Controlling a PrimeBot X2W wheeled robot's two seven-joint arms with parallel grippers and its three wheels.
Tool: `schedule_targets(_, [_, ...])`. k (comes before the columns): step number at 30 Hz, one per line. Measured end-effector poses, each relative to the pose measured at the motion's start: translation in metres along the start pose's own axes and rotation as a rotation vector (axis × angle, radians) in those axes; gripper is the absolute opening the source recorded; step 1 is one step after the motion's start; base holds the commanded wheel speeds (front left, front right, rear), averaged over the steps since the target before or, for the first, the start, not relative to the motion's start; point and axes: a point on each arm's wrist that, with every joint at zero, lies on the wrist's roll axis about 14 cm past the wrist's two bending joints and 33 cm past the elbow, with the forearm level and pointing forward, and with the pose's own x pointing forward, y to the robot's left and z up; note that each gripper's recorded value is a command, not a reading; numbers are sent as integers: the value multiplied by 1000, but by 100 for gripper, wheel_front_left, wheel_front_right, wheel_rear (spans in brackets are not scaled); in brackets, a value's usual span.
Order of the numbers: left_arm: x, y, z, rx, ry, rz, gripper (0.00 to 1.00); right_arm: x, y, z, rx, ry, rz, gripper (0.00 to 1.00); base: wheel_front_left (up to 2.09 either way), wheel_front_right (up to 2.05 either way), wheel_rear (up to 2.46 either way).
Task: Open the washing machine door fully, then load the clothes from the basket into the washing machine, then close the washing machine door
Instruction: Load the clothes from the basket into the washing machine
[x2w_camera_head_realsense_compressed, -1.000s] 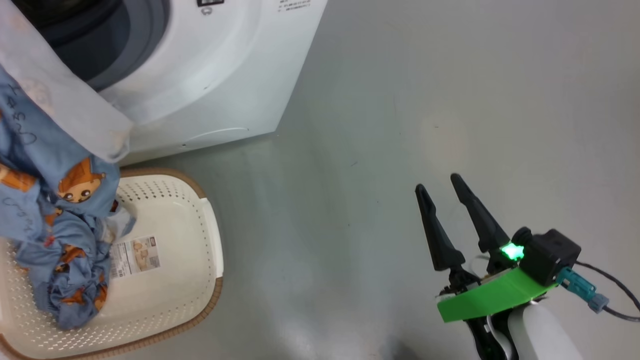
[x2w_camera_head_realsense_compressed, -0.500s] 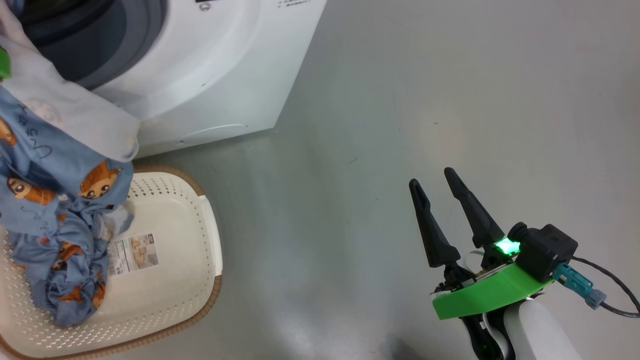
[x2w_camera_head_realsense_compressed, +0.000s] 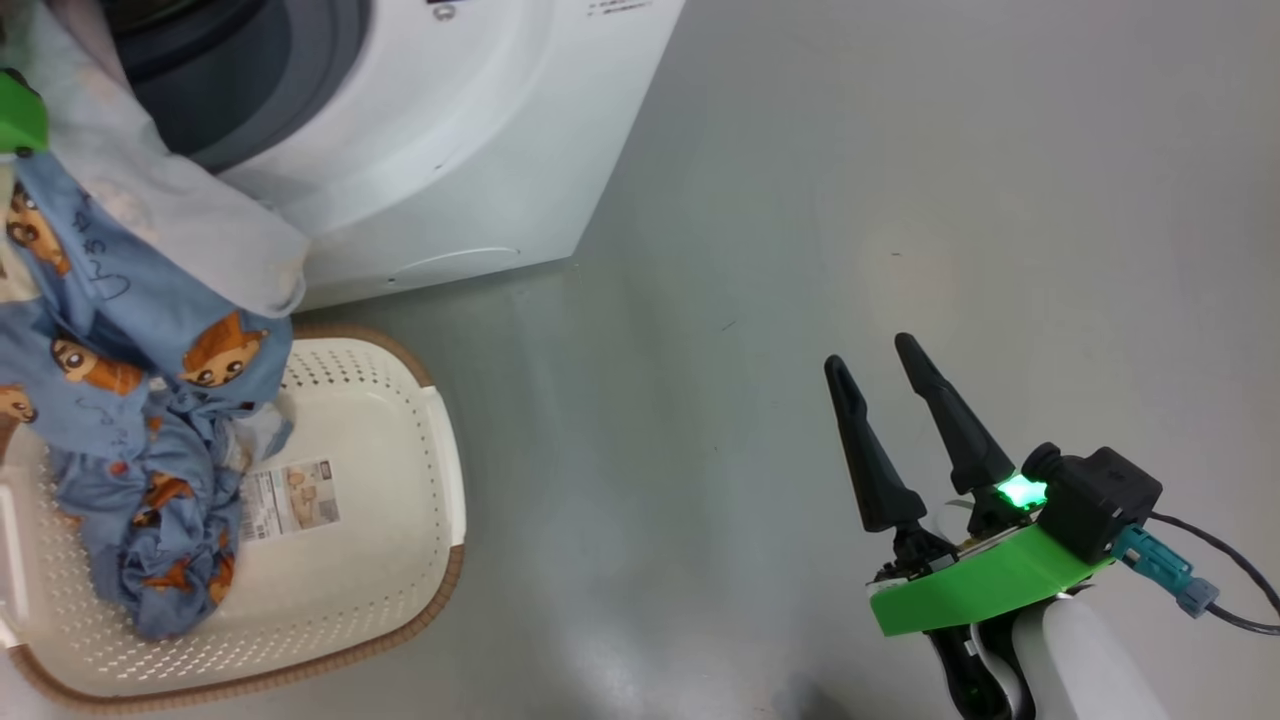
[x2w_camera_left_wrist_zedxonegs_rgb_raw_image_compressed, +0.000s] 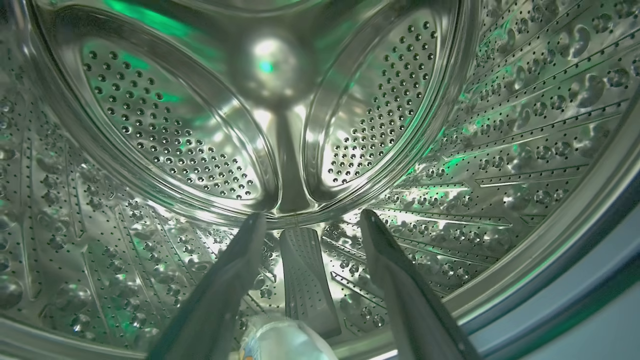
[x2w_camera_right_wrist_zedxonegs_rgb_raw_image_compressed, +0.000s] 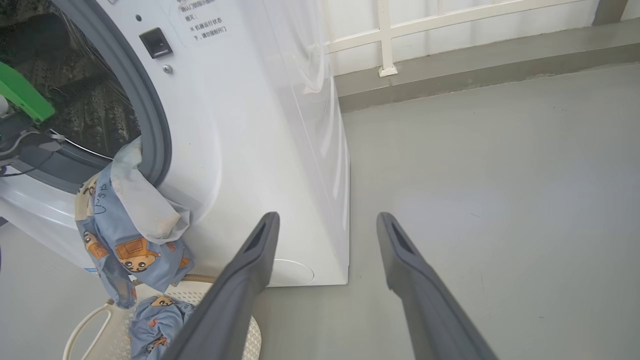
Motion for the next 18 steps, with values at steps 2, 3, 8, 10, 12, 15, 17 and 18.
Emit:
schedule_targets(2, [-2, 1, 1, -17, -7, 6, 100, 1, 0, 0, 2, -1, 1, 100, 0, 0, 0])
schedule_targets(3, [-4, 0, 1, -22, -11, 5, 100, 2, 0, 0, 2, -3, 0, 100, 0, 0, 0])
schedule_targets(8, [-19, -2, -9, -66, -6, 20, 100, 5, 4, 1, 3, -8, 12, 100, 0, 0, 0])
schedule_targets(10, [-27, -1, -14, -75, 0, 30, 100, 5, 6, 2, 2, -12, 20, 100, 0, 0, 0])
schedule_targets(12, [-35, -2, -18, -84, 3, 37, 100, 6, 8, 3, 3, -16, 26, 100, 0, 0, 0])
schedule_targets(15, [-45, -4, -22, -100, 4, 45, 100, 6, 10, 4, -2, -20, 35, 100, 0, 0, 0])
schedule_targets(17, [-53, -7, -26, -103, 8, 47, 100, 7, 12, 5, -1, -23, 41, 100, 0, 0, 0])
schedule_targets(18, [-57, -8, -28, -104, 12, 49, 100, 7, 13, 6, -5, -25, 44, 100, 0, 0, 0])
